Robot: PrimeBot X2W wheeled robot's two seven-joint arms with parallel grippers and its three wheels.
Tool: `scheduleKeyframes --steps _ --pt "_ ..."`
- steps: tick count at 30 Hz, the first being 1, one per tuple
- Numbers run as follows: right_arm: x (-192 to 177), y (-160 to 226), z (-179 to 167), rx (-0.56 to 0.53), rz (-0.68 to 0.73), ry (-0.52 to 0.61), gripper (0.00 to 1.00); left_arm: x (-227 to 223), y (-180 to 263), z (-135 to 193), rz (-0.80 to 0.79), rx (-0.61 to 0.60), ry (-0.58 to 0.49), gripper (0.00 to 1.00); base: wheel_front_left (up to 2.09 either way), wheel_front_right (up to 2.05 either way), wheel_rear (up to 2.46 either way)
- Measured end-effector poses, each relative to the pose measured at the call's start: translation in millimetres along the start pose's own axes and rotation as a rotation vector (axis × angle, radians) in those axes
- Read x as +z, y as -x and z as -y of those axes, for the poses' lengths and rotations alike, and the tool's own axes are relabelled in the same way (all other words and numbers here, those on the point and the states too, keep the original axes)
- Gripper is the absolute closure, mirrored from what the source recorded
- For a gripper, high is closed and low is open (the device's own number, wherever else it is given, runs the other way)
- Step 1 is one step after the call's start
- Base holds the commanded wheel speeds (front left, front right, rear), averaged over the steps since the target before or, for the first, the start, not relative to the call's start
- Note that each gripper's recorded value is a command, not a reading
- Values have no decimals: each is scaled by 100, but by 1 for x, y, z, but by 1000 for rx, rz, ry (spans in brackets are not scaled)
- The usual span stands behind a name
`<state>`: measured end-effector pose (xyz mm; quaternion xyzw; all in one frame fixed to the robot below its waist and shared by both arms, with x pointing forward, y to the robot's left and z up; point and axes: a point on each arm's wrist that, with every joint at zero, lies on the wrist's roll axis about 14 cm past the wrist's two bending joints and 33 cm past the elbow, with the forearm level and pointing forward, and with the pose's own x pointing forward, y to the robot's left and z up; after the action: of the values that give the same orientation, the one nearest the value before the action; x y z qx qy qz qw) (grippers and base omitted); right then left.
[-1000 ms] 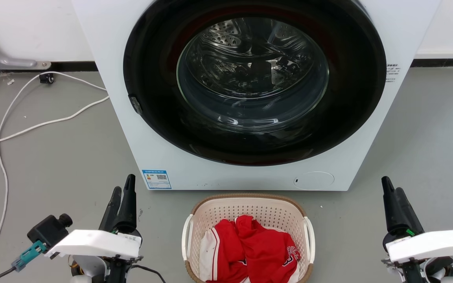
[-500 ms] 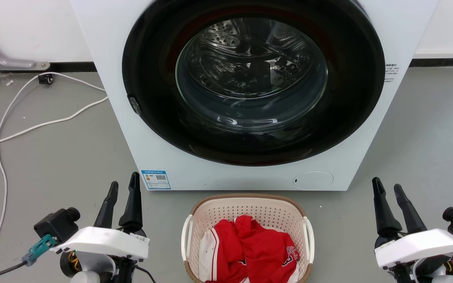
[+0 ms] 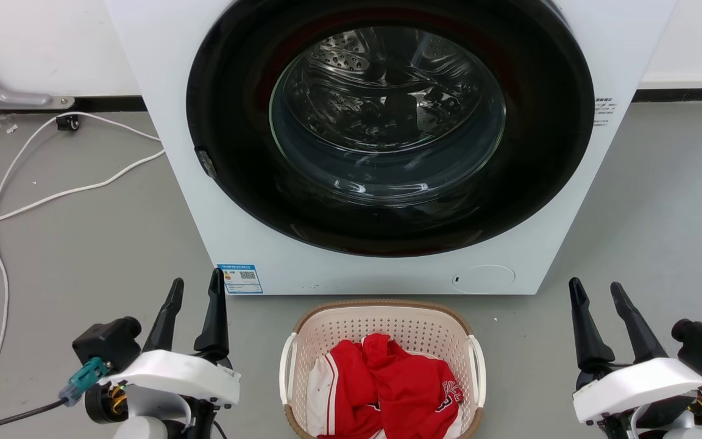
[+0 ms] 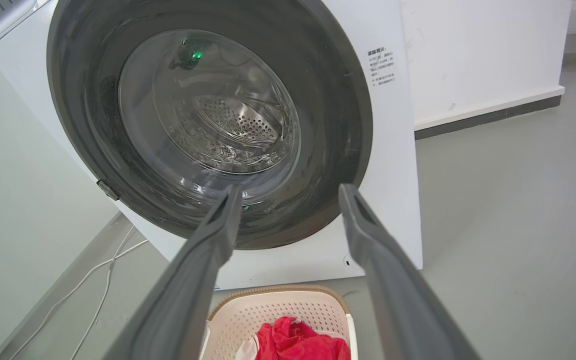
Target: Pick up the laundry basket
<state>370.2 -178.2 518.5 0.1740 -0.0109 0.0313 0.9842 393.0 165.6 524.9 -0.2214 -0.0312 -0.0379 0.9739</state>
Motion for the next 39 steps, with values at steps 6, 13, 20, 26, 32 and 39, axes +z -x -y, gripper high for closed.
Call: scheduleKeyframes --steps 6,13,20,26,32,39 --pt "0 2 -1 6 -5 72 0 -3 0 1 -8 -8 -75 0 0 0 0" --pt "0 2 -3 14 -11 150 0 -8 0 3 -17 -24 -153 0 0 0 0" --pt "0 3 -4 20 -15 221 0 -10 -1 6 -20 -42 -222 0 0 0 0" --pt "-1 6 -3 20 -20 265 0 -11 -1 9 -16 -58 -276 0 0 0 0" --pt "0 7 -3 22 -19 315 0 -12 -2 12 -14 -73 -328 0 0 0 0" --pt "0 8 -4 28 -16 364 0 -14 -1 12 -12 -79 -378 0 0 0 0"
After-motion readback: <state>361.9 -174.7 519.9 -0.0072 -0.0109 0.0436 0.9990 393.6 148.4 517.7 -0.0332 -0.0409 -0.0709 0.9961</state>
